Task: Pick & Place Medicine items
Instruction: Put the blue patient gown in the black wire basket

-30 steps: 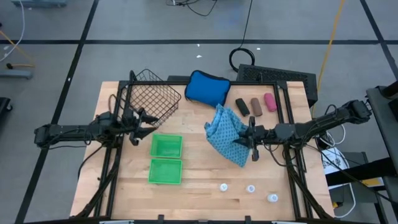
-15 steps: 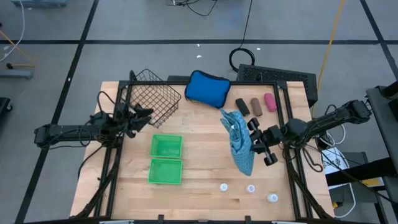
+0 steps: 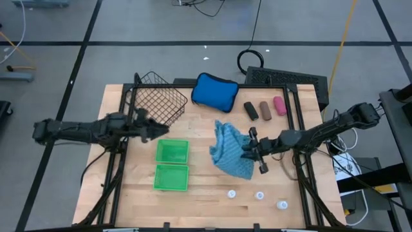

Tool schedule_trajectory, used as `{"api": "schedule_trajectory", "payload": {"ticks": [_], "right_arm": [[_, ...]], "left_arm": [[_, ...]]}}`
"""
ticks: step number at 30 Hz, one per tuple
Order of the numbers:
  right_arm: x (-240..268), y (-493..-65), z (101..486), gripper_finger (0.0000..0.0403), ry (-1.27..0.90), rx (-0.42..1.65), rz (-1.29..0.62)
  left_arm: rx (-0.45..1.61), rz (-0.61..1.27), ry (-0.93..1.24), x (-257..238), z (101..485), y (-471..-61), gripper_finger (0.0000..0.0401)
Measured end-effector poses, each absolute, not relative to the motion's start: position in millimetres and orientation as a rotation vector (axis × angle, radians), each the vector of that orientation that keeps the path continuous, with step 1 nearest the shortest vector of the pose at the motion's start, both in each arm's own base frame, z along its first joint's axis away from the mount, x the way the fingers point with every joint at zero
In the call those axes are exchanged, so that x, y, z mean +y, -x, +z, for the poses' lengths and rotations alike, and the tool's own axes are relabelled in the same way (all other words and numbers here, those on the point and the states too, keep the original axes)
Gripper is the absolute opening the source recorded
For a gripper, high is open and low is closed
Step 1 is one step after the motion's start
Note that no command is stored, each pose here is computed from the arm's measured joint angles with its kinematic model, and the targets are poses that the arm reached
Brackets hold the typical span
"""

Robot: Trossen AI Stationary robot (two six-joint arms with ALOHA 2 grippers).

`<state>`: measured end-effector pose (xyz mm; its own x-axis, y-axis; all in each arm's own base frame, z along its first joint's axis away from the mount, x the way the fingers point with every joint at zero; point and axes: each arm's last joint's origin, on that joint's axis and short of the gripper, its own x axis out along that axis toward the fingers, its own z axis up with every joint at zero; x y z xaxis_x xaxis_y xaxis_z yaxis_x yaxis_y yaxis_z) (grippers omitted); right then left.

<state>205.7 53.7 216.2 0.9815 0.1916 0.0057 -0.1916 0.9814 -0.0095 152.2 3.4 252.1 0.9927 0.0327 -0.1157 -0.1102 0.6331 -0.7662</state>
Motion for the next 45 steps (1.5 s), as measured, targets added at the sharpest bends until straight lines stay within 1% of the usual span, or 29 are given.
{"api": "schedule_trajectory", "payload": {"ticks": [3,6,10,12,15,19,22,25,30,32,35,40,45], "right_arm": [[50,-209,205,0.0036,0.072,0.084,0.12],[47,-211,196,0.0036,0.173,0.161,0.035],[44,-215,190,0.0036,0.343,0.274,-0.088],[43,-218,192,0.0036,0.407,0.279,-0.141],[43,-221,198,0.0036,0.483,0.277,-0.168],[43,-225,207,0.0036,0.553,0.264,-0.208],[42,-227,212,0.0036,0.582,0.259,-0.226],[43,-228,214,0.0036,0.587,0.253,-0.223],[43,-228,215,0.0036,0.584,0.241,-0.226],[42,-228,216,0.0036,0.581,0.231,-0.23],[40,-229,217,0.0036,0.587,0.222,-0.243],[40,-229,218,0.0036,0.588,0.219,-0.243],[40,-229,216,0.0036,0.572,0.233,-0.24]], "left_arm": [[0.193,0.117,0.808,0,283,-178,0.029],[0.266,0.102,0.763,-1,310,-205,0.0316],[0.349,0.113,0.755,-2,333,-243,0.0352],[0.385,0.124,0.73,-1,340,-260,0.0365],[0.394,0.094,0.666,-4,350,-286,0.0378],[0.423,0.085,0.641,-9,351,-312,0.0385],[0.44,0.094,0.639,-9,348,-325,0.0385],[0.446,0.125,0.639,-9,345,-330,0.0386],[0.452,0.244,0.602,-5,338,-330,0.0386],[0.452,0.264,0.586,-5,336,-331,0.0386],[0.443,0.244,0.553,-7,332,-339,0.0386],[0.455,0.185,0.575,-5,311,-362,0.0386],[0.457,0.152,0.601,3,308,-367,0.0383]]}}
